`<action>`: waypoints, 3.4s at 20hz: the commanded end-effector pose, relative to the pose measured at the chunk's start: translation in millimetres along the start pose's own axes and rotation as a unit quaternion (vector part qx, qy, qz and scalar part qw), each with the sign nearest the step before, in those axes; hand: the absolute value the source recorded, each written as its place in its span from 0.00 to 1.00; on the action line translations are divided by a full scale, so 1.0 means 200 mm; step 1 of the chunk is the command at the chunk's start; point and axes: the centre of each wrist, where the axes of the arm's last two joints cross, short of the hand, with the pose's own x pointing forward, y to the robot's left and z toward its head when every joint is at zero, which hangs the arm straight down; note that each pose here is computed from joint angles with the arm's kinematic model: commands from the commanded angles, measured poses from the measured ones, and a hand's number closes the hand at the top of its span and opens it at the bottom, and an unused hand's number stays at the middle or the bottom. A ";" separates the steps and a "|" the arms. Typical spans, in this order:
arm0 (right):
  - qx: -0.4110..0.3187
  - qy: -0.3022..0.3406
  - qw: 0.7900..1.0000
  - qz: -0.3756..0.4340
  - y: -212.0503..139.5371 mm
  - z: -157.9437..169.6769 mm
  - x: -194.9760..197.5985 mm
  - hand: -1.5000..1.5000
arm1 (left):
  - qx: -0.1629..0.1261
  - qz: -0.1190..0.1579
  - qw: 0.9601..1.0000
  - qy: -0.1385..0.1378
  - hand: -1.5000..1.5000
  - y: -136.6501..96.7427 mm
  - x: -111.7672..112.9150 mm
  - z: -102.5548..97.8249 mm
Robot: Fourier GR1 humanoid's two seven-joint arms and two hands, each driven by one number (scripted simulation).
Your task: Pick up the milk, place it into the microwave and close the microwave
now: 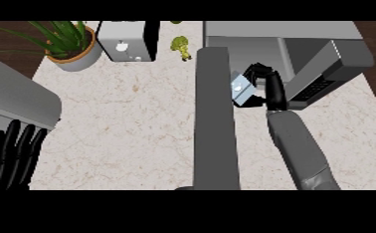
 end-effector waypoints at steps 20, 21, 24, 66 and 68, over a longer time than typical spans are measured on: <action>-0.062 0.002 0.968 0.244 -0.17 -0.38 0.13 0.00 | -0.018 -0.031 0.999 -0.002 0.00 0.02 -0.04 -0.08; -0.059 0.001 0.968 0.244 -0.21 -0.40 0.14 0.00 | -0.027 -0.027 0.999 -0.002 0.00 0.00 -0.07 -0.08; -0.035 -0.002 0.971 0.237 -0.15 -0.36 0.12 0.00 | -0.036 -0.029 0.999 -0.001 0.00 0.00 -0.06 -0.06; -0.083 -0.004 0.995 0.057 -0.36 -0.27 -0.01 0.00 | -0.035 -0.033 0.999 0.014 0.00 -0.16 -0.08 0.02; -0.084 0.001 0.995 0.048 -0.49 -0.29 0.00 0.00 | -0.032 -0.037 0.999 0.003 0.00 -0.15 -0.07 0.02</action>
